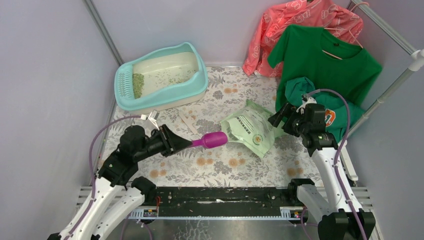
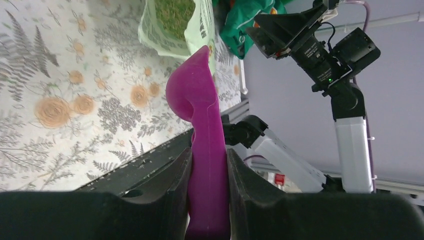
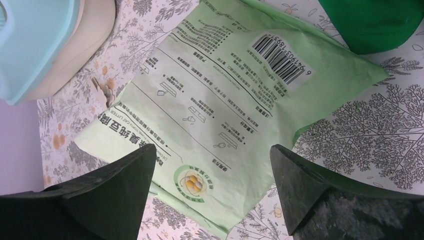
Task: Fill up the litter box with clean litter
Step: 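Scoop the cat litter from the cat litter bag.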
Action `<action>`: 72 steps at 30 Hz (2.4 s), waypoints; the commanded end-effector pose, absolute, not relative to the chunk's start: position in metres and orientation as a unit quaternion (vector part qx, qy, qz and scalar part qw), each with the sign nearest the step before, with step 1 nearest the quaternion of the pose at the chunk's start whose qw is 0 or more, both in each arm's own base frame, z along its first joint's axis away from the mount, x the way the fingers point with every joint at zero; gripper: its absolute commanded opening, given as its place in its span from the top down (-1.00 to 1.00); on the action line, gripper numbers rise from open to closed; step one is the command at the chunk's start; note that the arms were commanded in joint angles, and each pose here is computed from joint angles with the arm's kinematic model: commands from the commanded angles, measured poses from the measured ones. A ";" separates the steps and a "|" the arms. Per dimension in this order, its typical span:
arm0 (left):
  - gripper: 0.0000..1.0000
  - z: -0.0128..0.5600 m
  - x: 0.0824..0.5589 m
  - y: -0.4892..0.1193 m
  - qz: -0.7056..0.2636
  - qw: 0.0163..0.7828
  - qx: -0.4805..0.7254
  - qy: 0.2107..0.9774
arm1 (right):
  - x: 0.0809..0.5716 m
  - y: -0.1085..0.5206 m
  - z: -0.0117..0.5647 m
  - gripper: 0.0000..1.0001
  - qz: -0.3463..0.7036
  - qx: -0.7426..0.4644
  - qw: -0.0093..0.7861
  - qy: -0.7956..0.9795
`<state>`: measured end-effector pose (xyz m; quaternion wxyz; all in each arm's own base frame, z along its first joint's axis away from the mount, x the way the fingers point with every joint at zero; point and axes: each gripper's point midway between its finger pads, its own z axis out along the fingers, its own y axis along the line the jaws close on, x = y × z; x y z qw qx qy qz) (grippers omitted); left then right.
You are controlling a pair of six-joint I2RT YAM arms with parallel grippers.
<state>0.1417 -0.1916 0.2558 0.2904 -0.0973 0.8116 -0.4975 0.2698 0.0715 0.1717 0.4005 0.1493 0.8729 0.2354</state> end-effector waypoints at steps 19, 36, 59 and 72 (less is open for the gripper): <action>0.78 0.232 0.186 -0.230 -0.550 0.246 -0.150 0.784 | 0.328 0.040 0.154 -0.85 0.154 0.193 0.415 0.876; 0.88 0.188 0.234 -0.270 -0.523 0.245 -0.157 0.801 | 0.362 0.017 0.087 -0.87 0.124 0.266 0.364 0.884; 1.00 0.115 0.273 -0.347 -0.450 0.247 -0.191 0.836 | 0.375 0.016 0.030 -0.87 0.133 0.290 0.297 0.900; 1.00 0.115 0.275 -0.397 -0.514 0.245 -0.170 0.805 | 0.371 0.018 0.035 -0.87 0.140 0.287 0.301 0.899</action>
